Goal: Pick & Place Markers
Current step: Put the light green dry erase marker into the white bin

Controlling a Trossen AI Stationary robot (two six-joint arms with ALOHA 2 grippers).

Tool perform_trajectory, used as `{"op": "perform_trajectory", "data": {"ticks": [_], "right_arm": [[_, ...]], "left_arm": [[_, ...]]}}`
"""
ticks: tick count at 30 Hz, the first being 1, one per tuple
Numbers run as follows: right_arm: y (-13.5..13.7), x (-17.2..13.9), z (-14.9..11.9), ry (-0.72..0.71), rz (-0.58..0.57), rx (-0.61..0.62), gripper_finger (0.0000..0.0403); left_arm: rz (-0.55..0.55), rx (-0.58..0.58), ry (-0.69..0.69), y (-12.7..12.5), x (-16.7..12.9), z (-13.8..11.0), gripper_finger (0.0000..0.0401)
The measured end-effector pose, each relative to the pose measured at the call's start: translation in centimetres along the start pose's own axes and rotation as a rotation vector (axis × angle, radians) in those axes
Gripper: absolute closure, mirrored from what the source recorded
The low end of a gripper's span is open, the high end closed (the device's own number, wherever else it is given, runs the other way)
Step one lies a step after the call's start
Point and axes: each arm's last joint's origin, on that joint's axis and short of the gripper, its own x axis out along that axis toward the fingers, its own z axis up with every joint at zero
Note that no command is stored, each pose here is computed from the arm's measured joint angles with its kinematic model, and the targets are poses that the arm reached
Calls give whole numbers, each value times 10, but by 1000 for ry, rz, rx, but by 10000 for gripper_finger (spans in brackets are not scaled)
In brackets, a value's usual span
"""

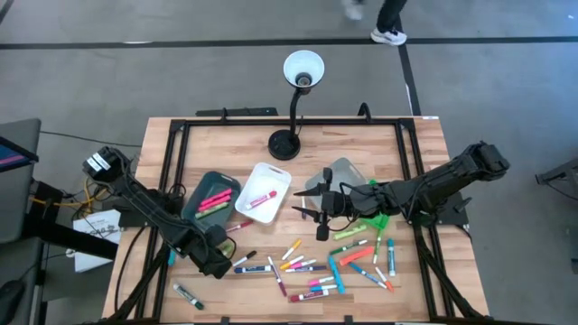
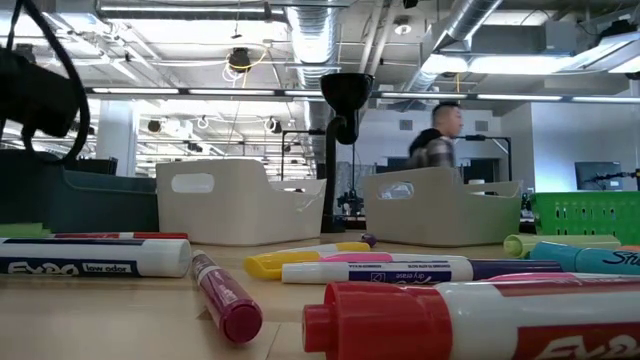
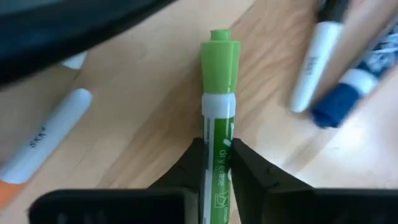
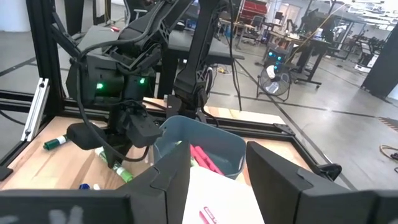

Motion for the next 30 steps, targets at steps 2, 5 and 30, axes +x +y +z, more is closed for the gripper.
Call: {"op": "perform_trajectory", "data": {"ticks": [2, 5, 30], "right_arm": [[0, 0, 0, 0, 0, 0, 257], [1, 2, -2, 5, 2, -2, 257], [-14, 26, -14, 56, -41, 14, 269]], "left_arm": [[-46, 14, -22, -5, -8, 2, 350], [-137, 42, -96, -14, -26, 6, 341], [33, 248, -565, 50, -52, 186, 336]]}}
